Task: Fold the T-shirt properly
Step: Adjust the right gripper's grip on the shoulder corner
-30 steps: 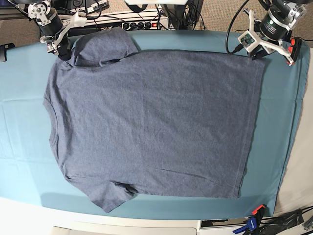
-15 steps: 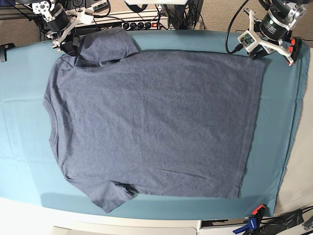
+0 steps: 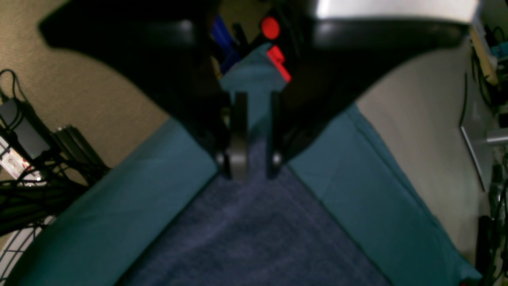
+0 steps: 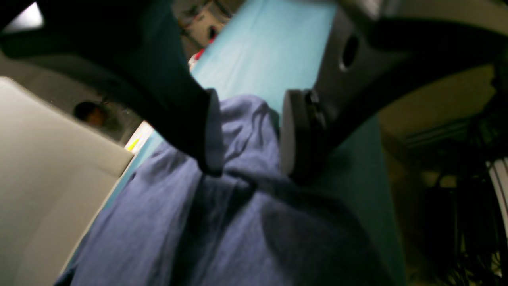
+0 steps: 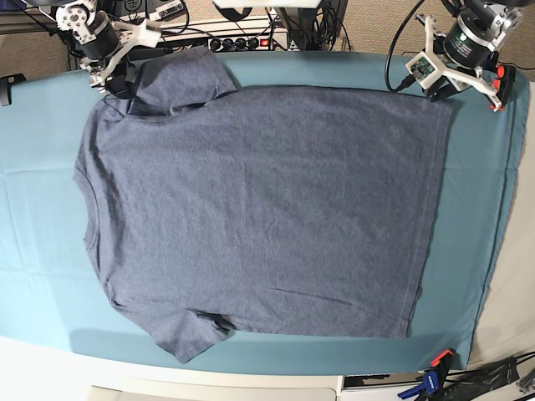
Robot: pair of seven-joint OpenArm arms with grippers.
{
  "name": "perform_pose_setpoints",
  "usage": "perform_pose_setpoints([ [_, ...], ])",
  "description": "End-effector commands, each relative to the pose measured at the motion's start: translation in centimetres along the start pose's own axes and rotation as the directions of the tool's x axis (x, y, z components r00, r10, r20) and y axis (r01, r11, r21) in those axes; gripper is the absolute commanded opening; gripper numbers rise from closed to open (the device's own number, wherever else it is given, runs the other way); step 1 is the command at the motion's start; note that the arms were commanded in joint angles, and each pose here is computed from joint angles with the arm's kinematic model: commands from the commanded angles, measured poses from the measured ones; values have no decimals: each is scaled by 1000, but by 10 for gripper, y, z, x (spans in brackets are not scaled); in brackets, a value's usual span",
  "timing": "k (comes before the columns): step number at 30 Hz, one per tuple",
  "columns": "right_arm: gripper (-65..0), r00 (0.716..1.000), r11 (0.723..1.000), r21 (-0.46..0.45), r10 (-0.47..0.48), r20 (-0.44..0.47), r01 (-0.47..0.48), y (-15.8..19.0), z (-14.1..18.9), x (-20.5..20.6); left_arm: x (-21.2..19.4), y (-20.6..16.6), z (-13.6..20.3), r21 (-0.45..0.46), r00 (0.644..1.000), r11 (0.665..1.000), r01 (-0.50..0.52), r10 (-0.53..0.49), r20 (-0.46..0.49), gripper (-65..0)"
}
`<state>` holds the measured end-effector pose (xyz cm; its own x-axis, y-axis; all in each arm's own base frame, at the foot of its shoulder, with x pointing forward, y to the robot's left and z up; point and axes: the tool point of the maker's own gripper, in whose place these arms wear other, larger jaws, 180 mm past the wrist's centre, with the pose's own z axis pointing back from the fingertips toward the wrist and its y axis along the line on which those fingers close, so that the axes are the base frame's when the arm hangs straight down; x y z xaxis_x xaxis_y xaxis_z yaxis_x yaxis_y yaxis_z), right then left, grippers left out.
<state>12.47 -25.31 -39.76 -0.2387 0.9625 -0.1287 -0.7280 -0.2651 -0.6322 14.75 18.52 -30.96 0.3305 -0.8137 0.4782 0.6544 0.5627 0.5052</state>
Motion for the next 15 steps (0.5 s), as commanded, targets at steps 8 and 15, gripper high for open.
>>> perform_pose_setpoints([
  [8,-378,982,995,79,-44,-184,60,14,3,-46,6,3,3,11,1000,1000,8,-9,22,-552],
  [15,-378,982,995,79,-44,-182,59,14,3,-46,6,3,3,12,1000,1000,8,-8,22,-552],
])
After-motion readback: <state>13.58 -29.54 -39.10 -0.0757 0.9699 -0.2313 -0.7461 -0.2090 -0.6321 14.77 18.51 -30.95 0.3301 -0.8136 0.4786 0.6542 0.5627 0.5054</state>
